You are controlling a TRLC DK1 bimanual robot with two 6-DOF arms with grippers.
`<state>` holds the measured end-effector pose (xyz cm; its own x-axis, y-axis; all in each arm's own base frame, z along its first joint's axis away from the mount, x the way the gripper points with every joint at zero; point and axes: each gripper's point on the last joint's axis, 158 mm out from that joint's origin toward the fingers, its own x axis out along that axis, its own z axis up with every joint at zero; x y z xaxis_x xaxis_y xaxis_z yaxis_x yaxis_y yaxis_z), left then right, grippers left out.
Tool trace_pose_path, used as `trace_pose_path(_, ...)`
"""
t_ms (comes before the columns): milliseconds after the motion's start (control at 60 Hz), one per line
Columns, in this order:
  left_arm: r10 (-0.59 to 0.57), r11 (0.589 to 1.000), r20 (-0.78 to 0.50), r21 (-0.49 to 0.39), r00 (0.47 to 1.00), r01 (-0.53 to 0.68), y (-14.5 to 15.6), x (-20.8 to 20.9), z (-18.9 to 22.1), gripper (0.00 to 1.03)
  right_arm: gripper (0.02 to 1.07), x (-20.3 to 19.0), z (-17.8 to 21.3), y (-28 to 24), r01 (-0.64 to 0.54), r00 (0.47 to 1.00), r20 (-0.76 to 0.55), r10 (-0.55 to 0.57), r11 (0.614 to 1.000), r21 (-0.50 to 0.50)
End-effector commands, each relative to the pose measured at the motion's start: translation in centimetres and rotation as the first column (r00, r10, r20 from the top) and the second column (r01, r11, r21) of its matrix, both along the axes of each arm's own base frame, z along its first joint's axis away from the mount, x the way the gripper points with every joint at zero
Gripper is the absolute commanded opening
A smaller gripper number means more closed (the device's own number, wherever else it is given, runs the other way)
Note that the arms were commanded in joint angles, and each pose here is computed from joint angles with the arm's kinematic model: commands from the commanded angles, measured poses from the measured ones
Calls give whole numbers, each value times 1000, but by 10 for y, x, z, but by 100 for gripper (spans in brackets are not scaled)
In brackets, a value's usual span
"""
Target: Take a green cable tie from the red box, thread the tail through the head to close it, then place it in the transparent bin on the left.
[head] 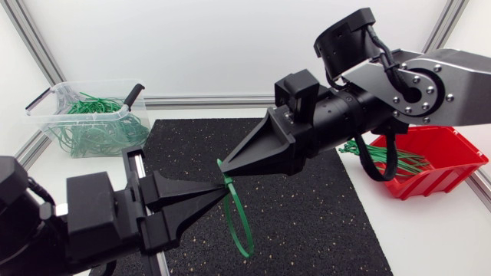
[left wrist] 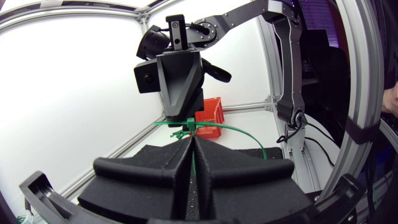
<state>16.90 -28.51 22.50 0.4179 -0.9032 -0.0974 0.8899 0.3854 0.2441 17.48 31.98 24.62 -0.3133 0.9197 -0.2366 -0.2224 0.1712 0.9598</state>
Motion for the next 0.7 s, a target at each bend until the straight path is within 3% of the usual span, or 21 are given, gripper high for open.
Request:
trace_pose_path(0, -9, 999, 13, 31, 1000, 8, -3, -4, -9, 4, 8, 1, 3, 0, -4, 1000, 22, 4, 1000, 7)
trace_pose_path(367, -53, 997, 39, 50, 998, 51, -17, -37, -8, 4, 8, 36, -10, -3, 89, 996, 16, -88, 994, -59)
trace_pose_path(533, -38, 998, 38, 58, 999, 36, -17, -37, -9, 4, 8, 28, -14, -4, 82, 997, 17, -81, 994, -66)
trace_pose_path(683, 47, 997, 18, 58, 999, -48, -7, -12, -9, 4, 8, 25, -28, -9, 124, 982, 155, -108, 988, -97)
